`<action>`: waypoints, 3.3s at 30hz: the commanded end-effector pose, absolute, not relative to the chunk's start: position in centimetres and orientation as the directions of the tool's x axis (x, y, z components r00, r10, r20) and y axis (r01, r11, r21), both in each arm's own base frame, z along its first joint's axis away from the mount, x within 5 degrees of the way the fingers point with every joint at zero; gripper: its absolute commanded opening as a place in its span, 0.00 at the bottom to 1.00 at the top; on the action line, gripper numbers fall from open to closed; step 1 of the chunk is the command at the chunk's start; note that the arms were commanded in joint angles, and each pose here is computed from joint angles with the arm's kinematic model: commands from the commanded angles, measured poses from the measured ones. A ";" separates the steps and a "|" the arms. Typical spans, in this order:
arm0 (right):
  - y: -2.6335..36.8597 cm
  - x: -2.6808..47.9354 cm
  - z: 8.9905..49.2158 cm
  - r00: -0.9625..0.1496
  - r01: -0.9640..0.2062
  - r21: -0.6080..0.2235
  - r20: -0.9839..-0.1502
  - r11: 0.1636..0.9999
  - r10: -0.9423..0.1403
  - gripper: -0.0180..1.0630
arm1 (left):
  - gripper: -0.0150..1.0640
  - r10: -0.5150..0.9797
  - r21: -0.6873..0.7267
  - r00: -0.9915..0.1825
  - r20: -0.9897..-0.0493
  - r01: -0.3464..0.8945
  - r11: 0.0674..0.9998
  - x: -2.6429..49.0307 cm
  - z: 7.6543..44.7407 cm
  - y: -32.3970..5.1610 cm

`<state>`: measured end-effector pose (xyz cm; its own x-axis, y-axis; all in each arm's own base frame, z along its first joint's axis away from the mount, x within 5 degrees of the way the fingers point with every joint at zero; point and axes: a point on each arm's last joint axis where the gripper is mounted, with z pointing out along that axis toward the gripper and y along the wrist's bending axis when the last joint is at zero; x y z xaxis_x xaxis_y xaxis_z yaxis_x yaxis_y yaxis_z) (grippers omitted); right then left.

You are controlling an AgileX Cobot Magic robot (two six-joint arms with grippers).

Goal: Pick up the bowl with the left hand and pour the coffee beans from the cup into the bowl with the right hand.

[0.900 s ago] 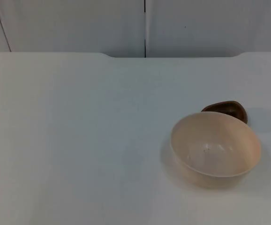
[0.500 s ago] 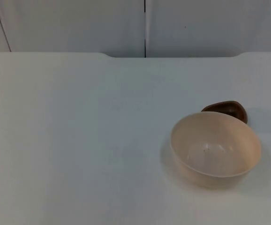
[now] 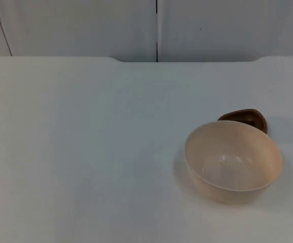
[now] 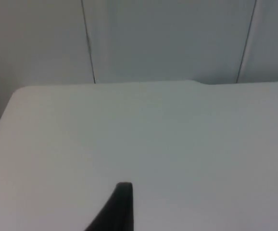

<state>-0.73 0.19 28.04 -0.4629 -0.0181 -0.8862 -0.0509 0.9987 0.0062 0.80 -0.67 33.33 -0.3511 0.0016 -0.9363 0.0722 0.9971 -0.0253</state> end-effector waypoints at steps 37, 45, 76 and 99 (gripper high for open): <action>0.2 -0.7 28.0 -0.457 -0.044 0.004 -0.889 0.999 -0.017 0.99 | 0.99 0.044 -0.248 -0.681 -0.731 0.325 0.912 16.0 37.6 -3.7; 0.2 -0.7 28.0 -0.457 -0.044 0.004 -0.889 0.999 -0.017 0.99 | 0.99 0.047 -0.324 -0.726 -0.686 0.363 0.874 17.8 36.5 -4.4; 0.2 -0.7 28.0 -0.457 -0.044 0.004 -0.889 0.999 -0.017 0.99 | 0.96 0.261 -0.325 -0.867 -0.426 0.415 0.849 24.9 27.1 -13.4; 0.2 -0.7 28.0 -0.457 -0.044 0.004 -0.889 0.999 -0.017 0.99 | 0.92 0.185 -0.350 -0.924 -0.334 0.304 0.886 29.5 17.7 -19.7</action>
